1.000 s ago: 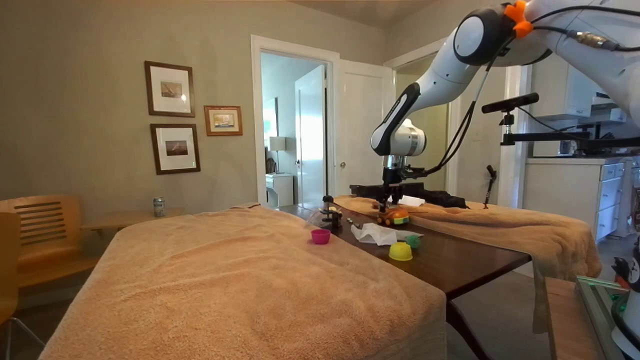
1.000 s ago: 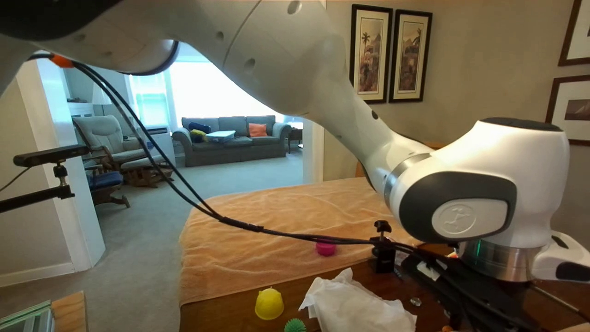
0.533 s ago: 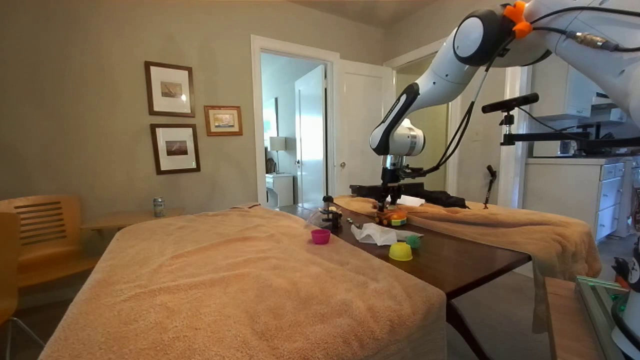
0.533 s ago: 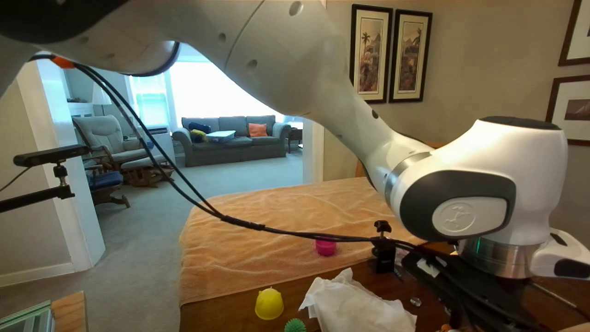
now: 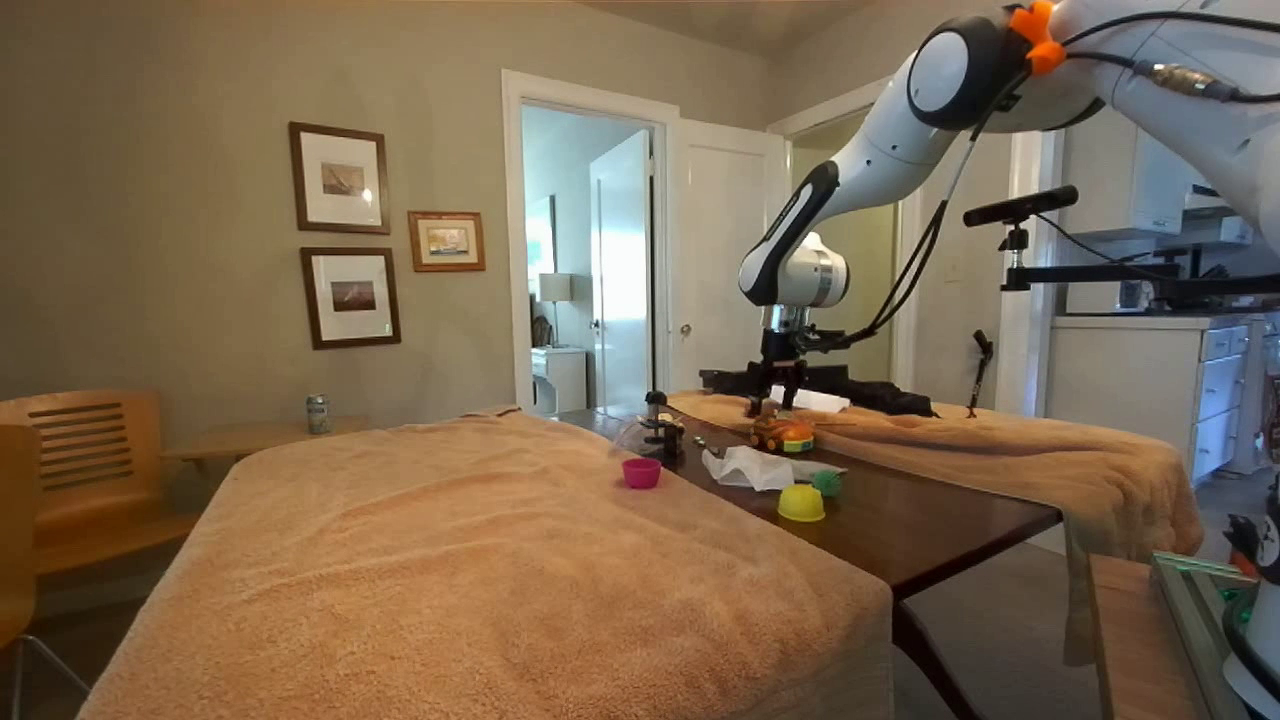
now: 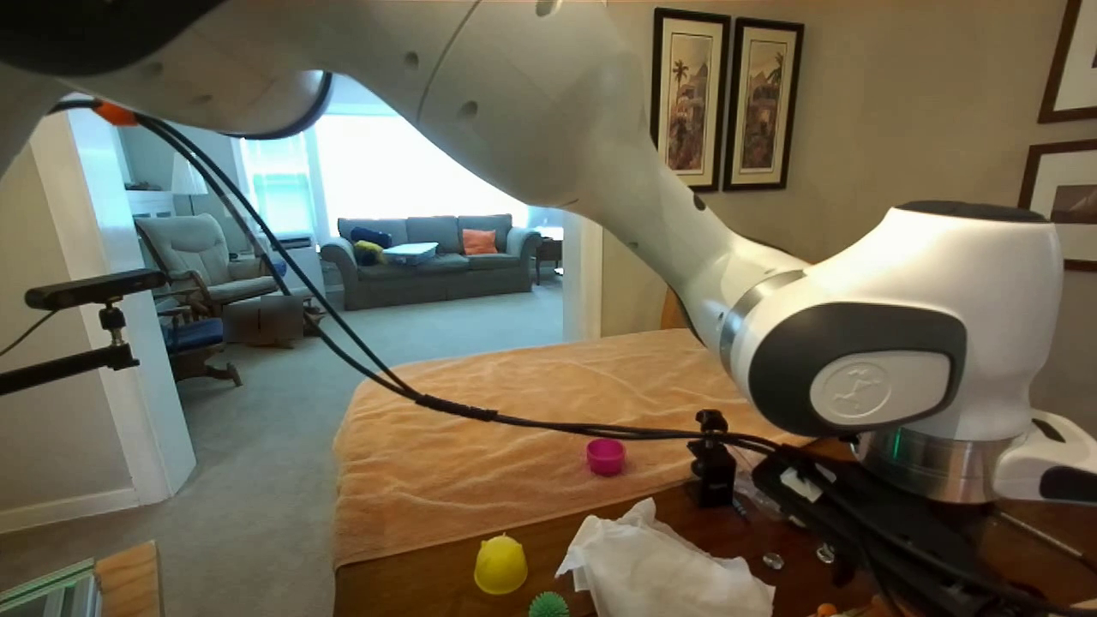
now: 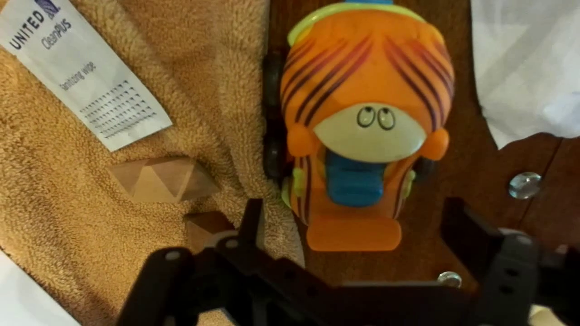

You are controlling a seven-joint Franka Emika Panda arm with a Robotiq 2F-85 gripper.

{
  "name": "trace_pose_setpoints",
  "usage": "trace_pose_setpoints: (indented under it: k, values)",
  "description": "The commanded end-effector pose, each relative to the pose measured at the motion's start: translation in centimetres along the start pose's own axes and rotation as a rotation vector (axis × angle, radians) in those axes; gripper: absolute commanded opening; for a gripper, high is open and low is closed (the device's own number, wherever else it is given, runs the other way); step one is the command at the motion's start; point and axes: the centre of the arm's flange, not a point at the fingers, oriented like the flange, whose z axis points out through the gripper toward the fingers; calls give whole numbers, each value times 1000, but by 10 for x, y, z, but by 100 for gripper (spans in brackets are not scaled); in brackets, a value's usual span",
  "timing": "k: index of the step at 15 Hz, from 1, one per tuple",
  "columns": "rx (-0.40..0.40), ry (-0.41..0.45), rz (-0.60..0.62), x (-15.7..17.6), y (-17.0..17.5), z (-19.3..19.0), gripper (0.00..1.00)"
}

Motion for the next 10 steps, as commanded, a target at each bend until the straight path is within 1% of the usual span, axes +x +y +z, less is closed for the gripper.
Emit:
trace_pose_setpoints:
  k: [1, 4, 6, 8, 10]
  values:
    - [15, 6, 35, 3, 1, -17, 100]
    - [30, 6, 35, 2, -2, -33, 100]
    - [45, -8, 26, -1, -7, -51, 100]
    - [72, -27, -8, 0, -16, -72, 100]
    - [78, -65, -49, 3, -28, -93, 100]
